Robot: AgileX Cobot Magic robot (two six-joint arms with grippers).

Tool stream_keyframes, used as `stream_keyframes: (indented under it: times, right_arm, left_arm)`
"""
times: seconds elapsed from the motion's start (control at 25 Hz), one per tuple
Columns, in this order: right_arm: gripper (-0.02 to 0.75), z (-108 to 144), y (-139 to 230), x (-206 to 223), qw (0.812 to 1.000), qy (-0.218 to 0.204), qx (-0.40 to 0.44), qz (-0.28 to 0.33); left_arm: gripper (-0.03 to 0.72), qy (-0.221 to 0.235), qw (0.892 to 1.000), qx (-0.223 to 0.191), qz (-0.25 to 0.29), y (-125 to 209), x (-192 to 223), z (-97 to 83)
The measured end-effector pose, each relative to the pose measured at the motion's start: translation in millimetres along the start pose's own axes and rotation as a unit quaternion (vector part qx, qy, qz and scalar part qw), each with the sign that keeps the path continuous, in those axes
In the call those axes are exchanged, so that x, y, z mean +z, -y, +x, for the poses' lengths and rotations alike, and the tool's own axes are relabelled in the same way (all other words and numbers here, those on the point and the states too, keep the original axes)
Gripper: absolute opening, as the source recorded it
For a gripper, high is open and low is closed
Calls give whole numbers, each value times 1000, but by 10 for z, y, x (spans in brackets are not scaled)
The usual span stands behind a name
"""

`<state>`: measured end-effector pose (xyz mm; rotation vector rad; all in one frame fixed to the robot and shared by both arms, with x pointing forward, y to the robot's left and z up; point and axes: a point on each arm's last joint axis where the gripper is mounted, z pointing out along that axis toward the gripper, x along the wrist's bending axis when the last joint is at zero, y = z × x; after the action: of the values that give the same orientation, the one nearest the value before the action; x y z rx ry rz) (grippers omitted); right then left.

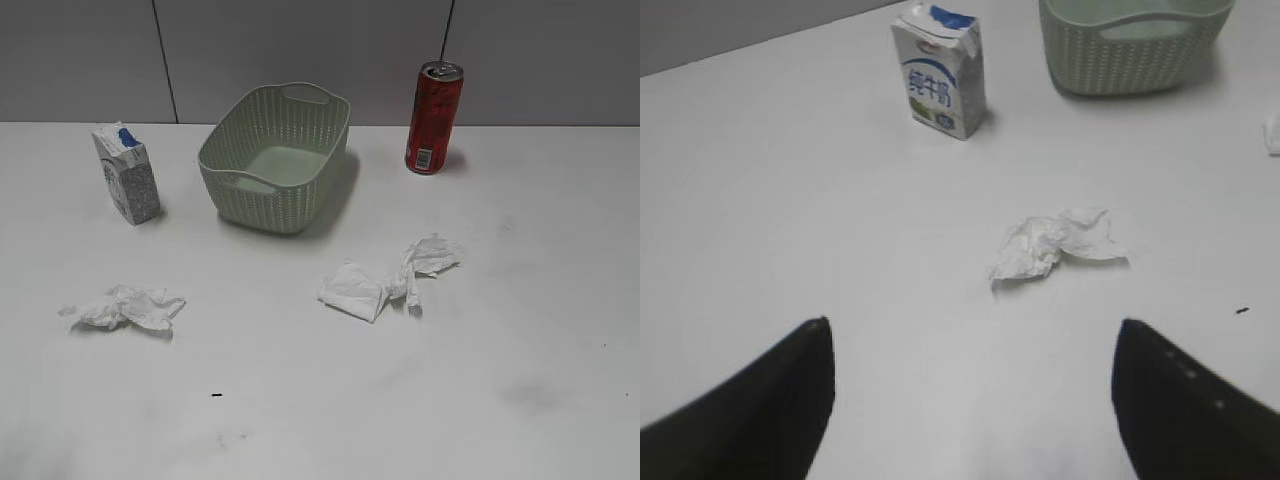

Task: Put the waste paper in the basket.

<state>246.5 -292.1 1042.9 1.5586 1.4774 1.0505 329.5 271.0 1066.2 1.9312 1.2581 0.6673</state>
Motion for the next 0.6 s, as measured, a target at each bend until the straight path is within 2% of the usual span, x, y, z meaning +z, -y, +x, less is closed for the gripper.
stream_keyframes:
  times: [0.12, 0.32, 0.6]
  right_arm:
    - [571, -1, 5, 4, 1000, 0, 0, 1]
    - [571, -11, 20, 12, 1000, 5, -4, 7]
    - [571, -15, 23, 14, 1000, 8, -6, 8]
  left_arm:
    - [628, 25, 998, 23, 46, -55, 272, -3]
    - [616, 66, 986, 60, 141, -29, 722, -41]
    - [613, 89, 973, 90, 192, -177, 1170, -113]
